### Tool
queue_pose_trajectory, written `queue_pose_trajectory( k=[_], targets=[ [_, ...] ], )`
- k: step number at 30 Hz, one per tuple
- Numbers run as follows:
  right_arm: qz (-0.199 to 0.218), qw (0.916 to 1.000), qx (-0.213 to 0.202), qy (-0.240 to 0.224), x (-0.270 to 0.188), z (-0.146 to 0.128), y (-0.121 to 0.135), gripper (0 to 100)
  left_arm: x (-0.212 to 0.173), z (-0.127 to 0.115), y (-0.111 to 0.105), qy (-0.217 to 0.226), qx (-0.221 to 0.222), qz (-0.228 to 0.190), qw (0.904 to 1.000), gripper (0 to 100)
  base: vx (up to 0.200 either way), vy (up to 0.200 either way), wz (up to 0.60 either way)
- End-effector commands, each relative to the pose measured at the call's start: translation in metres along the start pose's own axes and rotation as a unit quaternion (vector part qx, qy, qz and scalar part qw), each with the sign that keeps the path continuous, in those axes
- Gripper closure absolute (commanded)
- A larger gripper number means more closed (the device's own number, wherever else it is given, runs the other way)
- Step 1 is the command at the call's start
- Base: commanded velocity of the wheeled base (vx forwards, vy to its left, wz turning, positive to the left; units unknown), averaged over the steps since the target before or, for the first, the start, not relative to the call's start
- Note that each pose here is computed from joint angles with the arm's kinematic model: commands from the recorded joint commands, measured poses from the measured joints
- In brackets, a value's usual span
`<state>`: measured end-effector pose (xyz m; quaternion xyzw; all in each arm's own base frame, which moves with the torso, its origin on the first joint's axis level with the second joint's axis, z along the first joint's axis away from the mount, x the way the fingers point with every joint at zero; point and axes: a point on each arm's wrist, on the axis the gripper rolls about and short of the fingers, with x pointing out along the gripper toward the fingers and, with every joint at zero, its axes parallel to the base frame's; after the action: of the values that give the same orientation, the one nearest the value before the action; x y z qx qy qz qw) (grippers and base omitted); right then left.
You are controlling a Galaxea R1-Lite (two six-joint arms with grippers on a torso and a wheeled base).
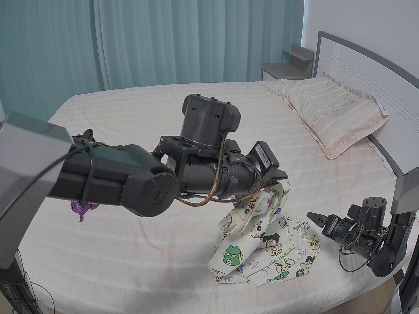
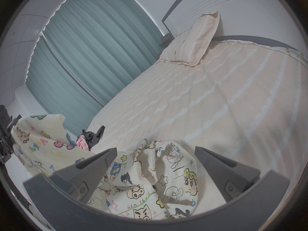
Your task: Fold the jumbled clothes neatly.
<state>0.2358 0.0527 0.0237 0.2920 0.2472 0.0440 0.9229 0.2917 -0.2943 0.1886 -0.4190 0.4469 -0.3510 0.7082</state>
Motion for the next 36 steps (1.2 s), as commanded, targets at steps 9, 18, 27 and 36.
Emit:
queue_pose_trajectory(
  k=[9,18,27,36],
  targets=[
    [0.002,1.0,-0.001,0.0,0.002,-0.001,0.0,0,0.003,0.004,0.005,-0.014,-0.085,-0.016,0.9961,0,0.0,0.0,0.0],
    [0.001,1.0,-0.001,0.002,0.001,-0.002,0.0,0,0.007,0.015,0.019,-0.059,-0.116,0.005,0.9915,0,0.0,0.0,0.0],
    [0.0,1.0,-0.001,0.005,0.002,-0.004,-0.001,0,0.001,0.009,0.033,0.046,-0.143,0.04,0.9878,0,0.0,0.0,0.0],
    [0.002,1.0,0.005,0.0,0.0,-0.001,0.001,0,-0.067,0.045,0.06,-0.046,-0.181,0.057,0.9807,0,0.0,0.0,0.0]
  ],
)
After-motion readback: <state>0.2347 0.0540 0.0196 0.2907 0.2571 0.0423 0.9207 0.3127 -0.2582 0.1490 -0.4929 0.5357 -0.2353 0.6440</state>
